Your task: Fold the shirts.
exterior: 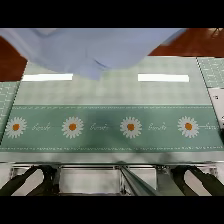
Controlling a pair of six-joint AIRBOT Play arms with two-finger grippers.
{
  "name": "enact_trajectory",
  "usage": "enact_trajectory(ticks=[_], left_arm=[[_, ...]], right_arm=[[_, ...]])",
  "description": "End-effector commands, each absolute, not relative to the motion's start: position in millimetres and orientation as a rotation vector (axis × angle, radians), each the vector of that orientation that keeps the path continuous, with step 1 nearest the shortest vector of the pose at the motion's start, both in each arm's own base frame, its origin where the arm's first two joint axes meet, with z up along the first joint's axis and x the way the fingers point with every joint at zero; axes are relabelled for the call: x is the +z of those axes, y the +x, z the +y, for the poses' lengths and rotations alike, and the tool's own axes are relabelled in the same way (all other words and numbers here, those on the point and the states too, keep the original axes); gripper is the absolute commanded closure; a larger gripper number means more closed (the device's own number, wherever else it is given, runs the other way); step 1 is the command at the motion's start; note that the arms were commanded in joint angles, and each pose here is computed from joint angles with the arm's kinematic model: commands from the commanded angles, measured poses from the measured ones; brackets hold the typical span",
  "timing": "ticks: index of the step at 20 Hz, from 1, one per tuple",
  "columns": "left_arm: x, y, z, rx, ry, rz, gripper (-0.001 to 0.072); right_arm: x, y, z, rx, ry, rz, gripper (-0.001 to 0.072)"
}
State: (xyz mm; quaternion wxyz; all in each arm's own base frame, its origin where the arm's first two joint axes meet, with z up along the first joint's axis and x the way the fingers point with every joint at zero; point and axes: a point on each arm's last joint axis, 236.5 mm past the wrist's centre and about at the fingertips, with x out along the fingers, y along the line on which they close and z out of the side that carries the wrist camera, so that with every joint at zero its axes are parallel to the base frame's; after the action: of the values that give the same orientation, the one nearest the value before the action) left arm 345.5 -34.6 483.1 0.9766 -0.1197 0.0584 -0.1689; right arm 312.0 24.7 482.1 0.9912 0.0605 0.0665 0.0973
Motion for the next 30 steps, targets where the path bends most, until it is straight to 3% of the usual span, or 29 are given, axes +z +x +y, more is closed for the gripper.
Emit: enact_trajectory(ticks=[1,7,11,15,19,30], left_arm=[[528,276,-38,-0.244,-0.106,-0.004,0.0690],[547,181,-47,-0.142,0.053,-0.106,0.0690],[491,184,-32,-0.141,0.066,0.078,0.0690],[390,247,-14,-0.070,0.073,0.388,0.0690],[272,330,-18,-0.048,-0.015,0.633,0.0690],[41,551,-56,-0.049,-0.275,0.886,0.0690]], right_arm=[[506,234,23,0.094,0.027,0.070,0.0683],[484,167,24,0.024,-0.002,0.141,0.0683],[452,159,21,0.005,0.015,0.240,0.0683],[379,197,14,0.025,0.077,0.471,0.0683],[283,268,14,0.106,0.186,0.661,0.0683],[67,508,-16,0.180,0.508,0.896,0.0684]])
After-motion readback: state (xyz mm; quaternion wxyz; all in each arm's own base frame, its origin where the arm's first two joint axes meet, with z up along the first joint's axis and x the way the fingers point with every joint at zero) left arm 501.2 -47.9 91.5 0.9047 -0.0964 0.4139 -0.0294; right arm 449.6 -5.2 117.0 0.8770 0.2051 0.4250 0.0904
